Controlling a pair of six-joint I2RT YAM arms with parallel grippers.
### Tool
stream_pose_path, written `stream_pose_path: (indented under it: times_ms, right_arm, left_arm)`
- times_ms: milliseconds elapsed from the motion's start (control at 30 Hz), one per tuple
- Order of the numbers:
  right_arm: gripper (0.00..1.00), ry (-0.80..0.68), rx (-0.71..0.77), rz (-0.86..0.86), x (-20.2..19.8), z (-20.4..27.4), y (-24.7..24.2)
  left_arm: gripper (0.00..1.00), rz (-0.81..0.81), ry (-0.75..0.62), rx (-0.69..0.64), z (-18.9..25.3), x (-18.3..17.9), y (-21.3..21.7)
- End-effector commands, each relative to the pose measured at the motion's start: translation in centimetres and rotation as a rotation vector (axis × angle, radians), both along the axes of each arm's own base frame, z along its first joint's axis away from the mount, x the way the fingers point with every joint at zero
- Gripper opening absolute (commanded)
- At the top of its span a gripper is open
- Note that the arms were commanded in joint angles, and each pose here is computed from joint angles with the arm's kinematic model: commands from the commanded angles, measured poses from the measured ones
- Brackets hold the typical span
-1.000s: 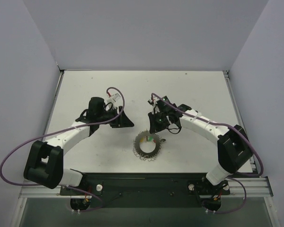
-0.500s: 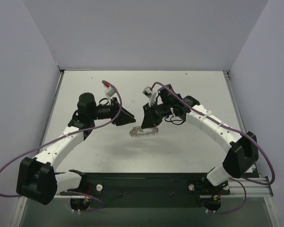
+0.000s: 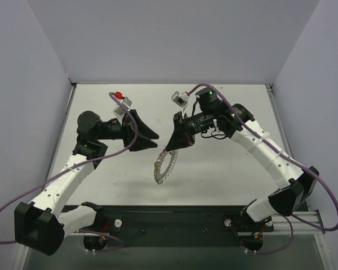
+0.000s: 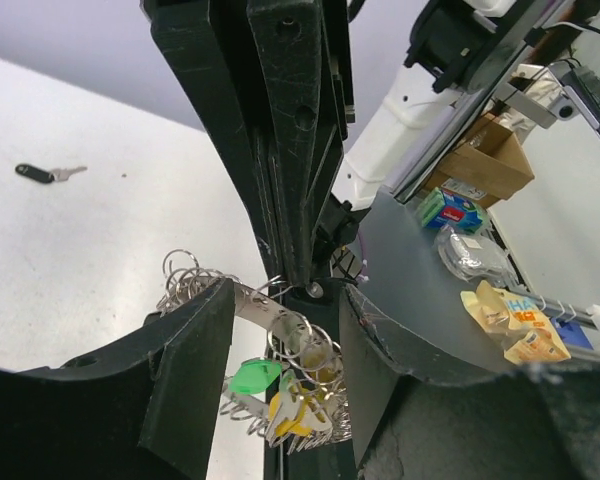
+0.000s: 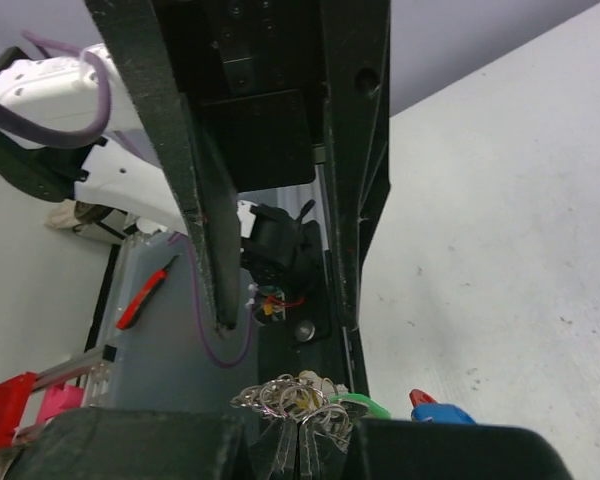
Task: Put the keys on the keyring
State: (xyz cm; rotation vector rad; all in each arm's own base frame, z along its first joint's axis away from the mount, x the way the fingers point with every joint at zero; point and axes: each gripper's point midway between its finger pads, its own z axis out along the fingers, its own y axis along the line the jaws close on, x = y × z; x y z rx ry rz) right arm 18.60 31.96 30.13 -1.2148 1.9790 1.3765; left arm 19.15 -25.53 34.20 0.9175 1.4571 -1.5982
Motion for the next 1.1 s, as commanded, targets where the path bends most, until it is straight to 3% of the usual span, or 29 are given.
stream_pose_path:
  times_ms: [0,333,733,1067]
  right_arm:
    - [0.0,-0.035,0.157,0.147,-3.6,5.6,-0.6]
    - [0.0,-0.046,0.217,0.21,-5.8,8.4,-0.7]
    - [0.0,-0.083,0.231,0.21,-6.6,9.2,-1.2]
    - [0.0,-0.105,0.234,0.197,-6.8,9.4,-1.5]
  left_arm:
    - [0.56,-0.051,-0.154,-0.055,4.1,-1.7,0.5]
    - [0.53,-0.174,-0.198,-0.077,5.3,-4.5,-1.0]
    - [0.45,-0.176,-0.175,-0.073,4.6,-5.7,-2.9]
    - [0.31,-0.155,-0.185,-0.044,4.3,-5.9,-3.7]
